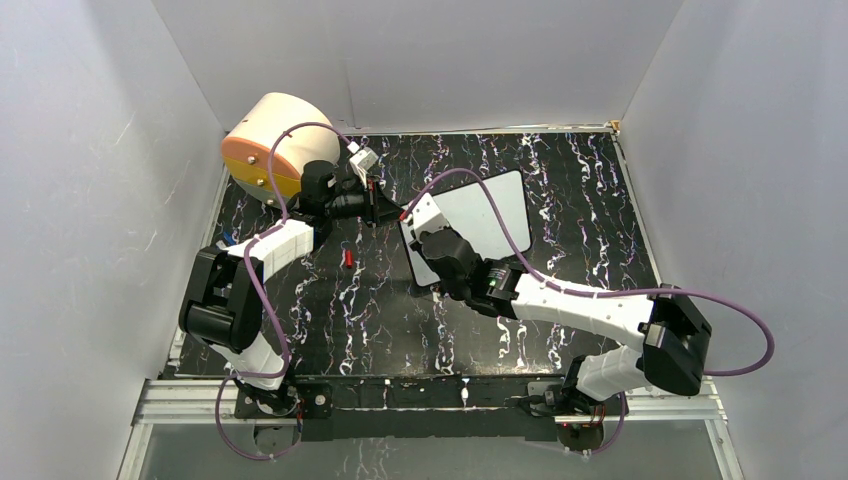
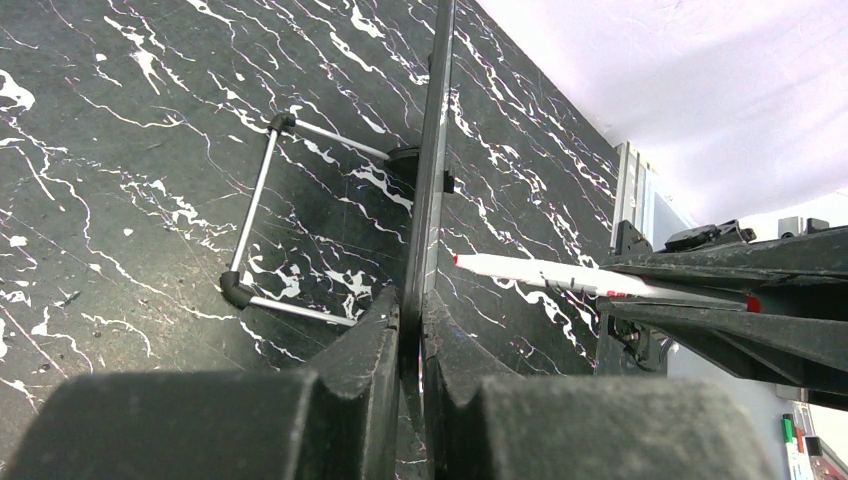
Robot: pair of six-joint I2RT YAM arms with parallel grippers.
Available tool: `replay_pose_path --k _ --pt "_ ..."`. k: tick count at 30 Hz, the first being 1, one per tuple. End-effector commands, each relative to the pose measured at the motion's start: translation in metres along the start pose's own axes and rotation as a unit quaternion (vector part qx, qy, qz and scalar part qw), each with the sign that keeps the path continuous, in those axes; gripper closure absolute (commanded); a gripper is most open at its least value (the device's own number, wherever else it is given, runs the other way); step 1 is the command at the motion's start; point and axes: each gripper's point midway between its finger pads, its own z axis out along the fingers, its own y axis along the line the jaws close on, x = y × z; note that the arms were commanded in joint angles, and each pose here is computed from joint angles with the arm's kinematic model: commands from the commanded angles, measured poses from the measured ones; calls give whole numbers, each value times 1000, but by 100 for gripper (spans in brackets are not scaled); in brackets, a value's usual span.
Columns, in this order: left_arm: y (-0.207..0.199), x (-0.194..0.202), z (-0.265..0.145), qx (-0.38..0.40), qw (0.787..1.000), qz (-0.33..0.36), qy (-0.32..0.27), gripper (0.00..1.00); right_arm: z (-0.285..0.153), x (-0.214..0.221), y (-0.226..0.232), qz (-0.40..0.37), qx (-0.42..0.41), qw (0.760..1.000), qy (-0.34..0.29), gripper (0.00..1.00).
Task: Write a sentence on the whiteboard
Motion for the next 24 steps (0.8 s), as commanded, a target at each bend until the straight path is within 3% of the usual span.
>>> replay_pose_path --k 1,24 --pt "0 -10 -3 -24 1000 19 -6 100 -6 -8 -1 25 -4 1000 -4 100" --pt "0 -9 -4 -24 1000 19 -3 100 4 -6 7 21 -4 1000 1 100"
